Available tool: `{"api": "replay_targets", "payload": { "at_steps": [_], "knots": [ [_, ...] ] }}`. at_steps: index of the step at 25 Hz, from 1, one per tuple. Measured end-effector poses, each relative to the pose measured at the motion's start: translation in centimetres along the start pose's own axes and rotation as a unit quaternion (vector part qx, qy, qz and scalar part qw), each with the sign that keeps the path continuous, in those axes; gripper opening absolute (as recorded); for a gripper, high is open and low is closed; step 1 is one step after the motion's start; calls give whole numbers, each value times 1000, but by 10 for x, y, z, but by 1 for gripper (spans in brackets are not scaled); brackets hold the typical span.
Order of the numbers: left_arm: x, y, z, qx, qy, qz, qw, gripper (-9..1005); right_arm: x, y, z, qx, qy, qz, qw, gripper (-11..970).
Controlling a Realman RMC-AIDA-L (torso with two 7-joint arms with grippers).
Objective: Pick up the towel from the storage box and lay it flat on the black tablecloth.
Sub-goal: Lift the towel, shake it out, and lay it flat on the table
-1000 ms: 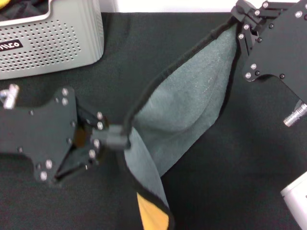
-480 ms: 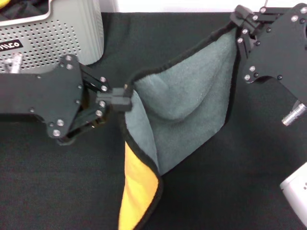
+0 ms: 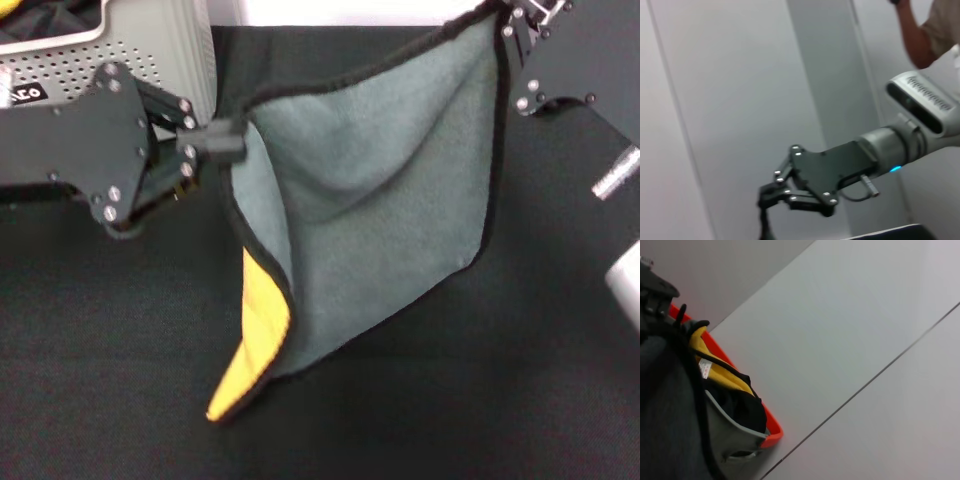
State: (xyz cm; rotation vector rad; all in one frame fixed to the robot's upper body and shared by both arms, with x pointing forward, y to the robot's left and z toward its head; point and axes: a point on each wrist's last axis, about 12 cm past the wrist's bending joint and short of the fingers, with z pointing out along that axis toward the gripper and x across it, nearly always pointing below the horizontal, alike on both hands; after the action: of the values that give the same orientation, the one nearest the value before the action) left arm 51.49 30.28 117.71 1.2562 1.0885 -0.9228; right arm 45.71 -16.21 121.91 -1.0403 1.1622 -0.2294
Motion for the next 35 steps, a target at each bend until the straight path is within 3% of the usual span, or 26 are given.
{"api": "replay_targets", "payload": {
  "at_steps": [11, 19, 29, 35],
  "knots": [
    [5, 17, -12, -77, 41, 9, 996, 7, -8, -8, 2, -13, -19, 18, 1000, 7],
    [5, 21, -25, -119, 50, 23, 991, 7, -6, -13, 1, -21, -20, 47, 998, 7],
    [13, 9, -35, -144, 50, 19, 988, 7, -3, -14, -1, -20, -15, 55, 998, 7],
    [7, -7, -36, -109, 27, 6, 994, 7, -4, -11, -2, -21, -14, 51, 998, 7]
  ]
}}
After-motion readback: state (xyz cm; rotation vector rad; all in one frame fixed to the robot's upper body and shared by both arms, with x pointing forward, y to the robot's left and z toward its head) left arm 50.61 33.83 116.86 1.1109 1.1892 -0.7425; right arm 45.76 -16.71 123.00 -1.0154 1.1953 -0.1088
